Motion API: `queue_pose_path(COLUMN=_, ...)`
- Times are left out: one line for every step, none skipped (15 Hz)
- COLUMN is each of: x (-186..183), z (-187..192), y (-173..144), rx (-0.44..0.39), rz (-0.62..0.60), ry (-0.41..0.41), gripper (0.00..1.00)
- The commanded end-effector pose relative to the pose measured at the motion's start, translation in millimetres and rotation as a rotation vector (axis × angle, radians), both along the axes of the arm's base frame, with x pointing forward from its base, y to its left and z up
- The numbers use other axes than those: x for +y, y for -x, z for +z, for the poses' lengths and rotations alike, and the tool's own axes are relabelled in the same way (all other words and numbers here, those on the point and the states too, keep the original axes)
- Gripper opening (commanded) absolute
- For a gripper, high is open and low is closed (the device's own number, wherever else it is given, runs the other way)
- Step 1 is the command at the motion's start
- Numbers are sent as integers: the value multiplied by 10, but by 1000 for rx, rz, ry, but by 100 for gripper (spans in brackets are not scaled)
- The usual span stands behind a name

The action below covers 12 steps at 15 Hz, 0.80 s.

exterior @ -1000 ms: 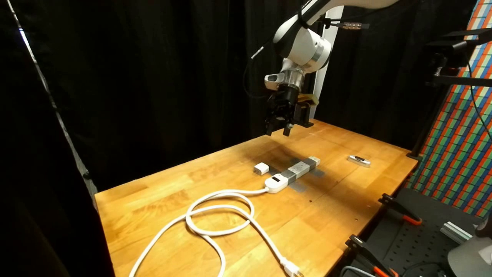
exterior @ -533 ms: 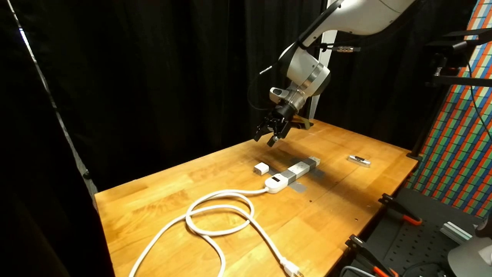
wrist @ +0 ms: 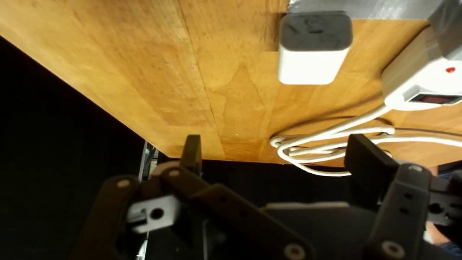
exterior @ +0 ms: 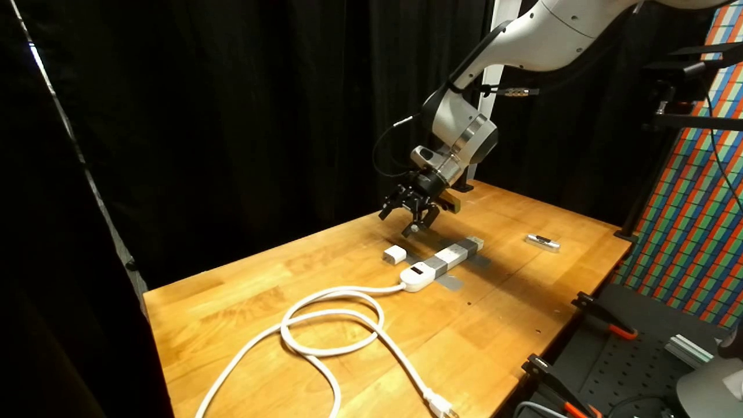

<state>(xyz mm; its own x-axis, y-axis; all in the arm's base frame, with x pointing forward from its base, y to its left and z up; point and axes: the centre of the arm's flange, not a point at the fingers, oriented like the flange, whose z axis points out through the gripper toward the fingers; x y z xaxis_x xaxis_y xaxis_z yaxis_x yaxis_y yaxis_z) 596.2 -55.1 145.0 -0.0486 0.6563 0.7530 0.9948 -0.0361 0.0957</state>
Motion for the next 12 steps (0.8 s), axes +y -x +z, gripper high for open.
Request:
queue_pose_path(x=46, z=-125, y=-53, rx=-5, rz=20, ry=78, gripper=100)
queue_pose_path(x=64, z=-185, y=-61, rx=9, rz=14, ry=114, gripper=100)
queue_pose_path(x=80, z=-261, y=-58, rx=21, rz=13, ry=162, gripper=100)
queue_pose_path(x=106, z=-332, y=-41, rx=31, rz=16, ry=215, gripper=100)
queue_pose_path(x=142, z=-389, y=-25, rx=35, rz=21, ry=253, gripper=100)
queue_pose_path(x=174, z=-461, y=-17, rx=37, rz=29, ry=296, gripper=100)
queue_pose_path(x=215, z=-516, y=-11, rx=40, rz=40, ry=326, gripper=100)
queue_pose_path(x=249, z=-555, y=-14, rx=43, rz=48, ry=346, gripper=100)
queue_pose_path(x=297, z=-580, y=-16, rx=55, rz=54, ry=358, gripper=100)
queue_pose_path(x=308, z=-554, y=-39, rx=61, rz=58, ry=372, gripper=100)
queue_pose_path(x=316, z=-523, y=-51, rx=73, rz=65, ry=380, gripper=100)
queue_pose_path(x=319, z=-490, y=-80, rx=95, rz=69, ry=388, gripper=100)
